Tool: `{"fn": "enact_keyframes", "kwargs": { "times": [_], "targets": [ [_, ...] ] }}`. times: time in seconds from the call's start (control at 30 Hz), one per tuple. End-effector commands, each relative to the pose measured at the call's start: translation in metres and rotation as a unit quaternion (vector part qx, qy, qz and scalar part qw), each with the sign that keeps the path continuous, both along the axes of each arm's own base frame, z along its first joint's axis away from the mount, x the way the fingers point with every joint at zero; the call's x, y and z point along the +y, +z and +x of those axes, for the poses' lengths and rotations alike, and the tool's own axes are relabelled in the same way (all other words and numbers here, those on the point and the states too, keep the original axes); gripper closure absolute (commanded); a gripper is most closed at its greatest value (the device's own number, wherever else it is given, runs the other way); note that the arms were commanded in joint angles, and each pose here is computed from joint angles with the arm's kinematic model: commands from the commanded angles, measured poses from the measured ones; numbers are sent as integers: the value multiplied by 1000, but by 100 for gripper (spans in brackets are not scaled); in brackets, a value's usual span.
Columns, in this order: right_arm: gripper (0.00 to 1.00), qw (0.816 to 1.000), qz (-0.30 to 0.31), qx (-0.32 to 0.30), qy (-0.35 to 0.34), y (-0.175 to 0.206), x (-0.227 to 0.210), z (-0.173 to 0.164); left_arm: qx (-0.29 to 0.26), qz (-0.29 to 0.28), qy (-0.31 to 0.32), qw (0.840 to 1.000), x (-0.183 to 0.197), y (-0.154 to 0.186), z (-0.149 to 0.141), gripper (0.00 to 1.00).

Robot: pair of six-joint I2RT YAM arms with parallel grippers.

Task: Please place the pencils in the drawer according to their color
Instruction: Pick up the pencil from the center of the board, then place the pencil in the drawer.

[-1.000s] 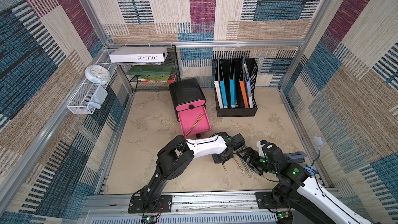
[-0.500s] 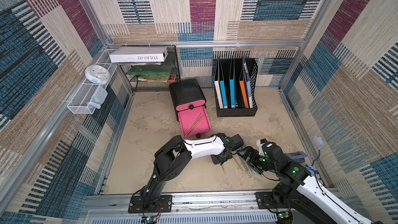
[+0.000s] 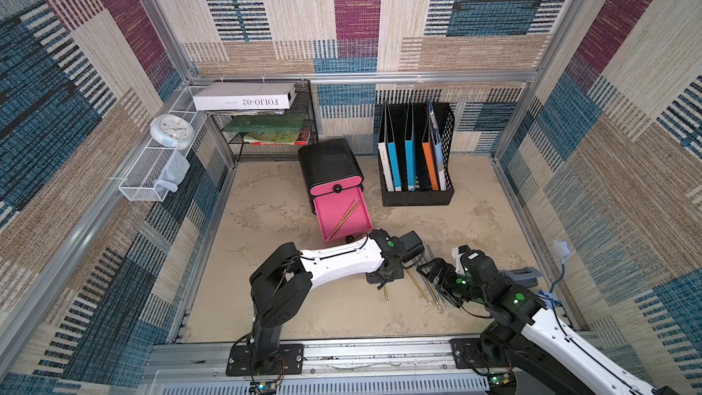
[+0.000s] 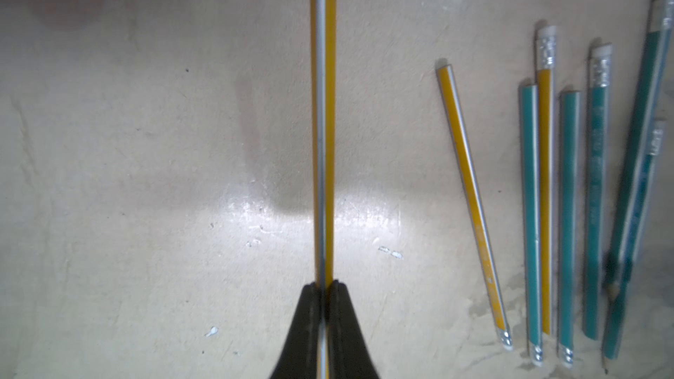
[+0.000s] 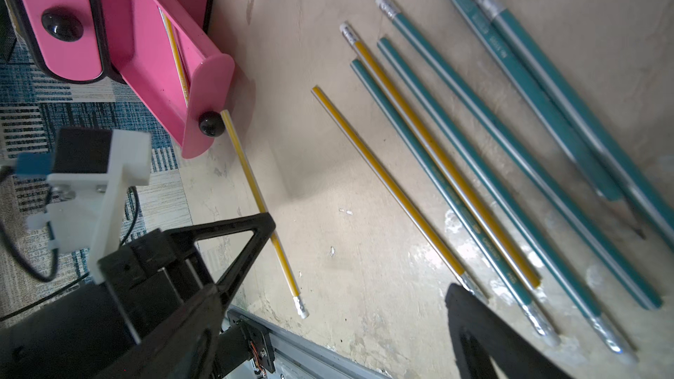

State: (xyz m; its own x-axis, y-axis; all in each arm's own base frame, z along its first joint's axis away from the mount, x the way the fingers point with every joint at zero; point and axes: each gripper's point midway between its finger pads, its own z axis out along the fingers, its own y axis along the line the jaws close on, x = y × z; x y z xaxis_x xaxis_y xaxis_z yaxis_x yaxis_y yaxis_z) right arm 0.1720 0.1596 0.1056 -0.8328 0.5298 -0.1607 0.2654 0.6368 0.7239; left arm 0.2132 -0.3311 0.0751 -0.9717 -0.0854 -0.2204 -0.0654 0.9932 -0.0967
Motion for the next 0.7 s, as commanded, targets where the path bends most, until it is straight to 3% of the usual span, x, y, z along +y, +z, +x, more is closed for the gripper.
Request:
{"fn": "enact_keyframes", "kwargs": {
  "times": [0.0, 0.23, 0.4, 0.67],
  "targets": [
    [1, 1000, 14, -13, -8, 4, 3, 7, -26, 17, -52, 998, 8, 13, 3, 100],
    [1, 998, 46, -44, 1, 16, 15, 16, -86, 28, -131, 987, 13, 47, 15, 100],
    [1, 996, 58, -61, 10, 23, 22, 22, -150, 49, -201, 967, 15, 80, 30, 100],
    [1, 995, 70, -74, 23, 30, 31, 29, -220, 80, -258, 937, 33, 119, 65, 100]
  ]
}}
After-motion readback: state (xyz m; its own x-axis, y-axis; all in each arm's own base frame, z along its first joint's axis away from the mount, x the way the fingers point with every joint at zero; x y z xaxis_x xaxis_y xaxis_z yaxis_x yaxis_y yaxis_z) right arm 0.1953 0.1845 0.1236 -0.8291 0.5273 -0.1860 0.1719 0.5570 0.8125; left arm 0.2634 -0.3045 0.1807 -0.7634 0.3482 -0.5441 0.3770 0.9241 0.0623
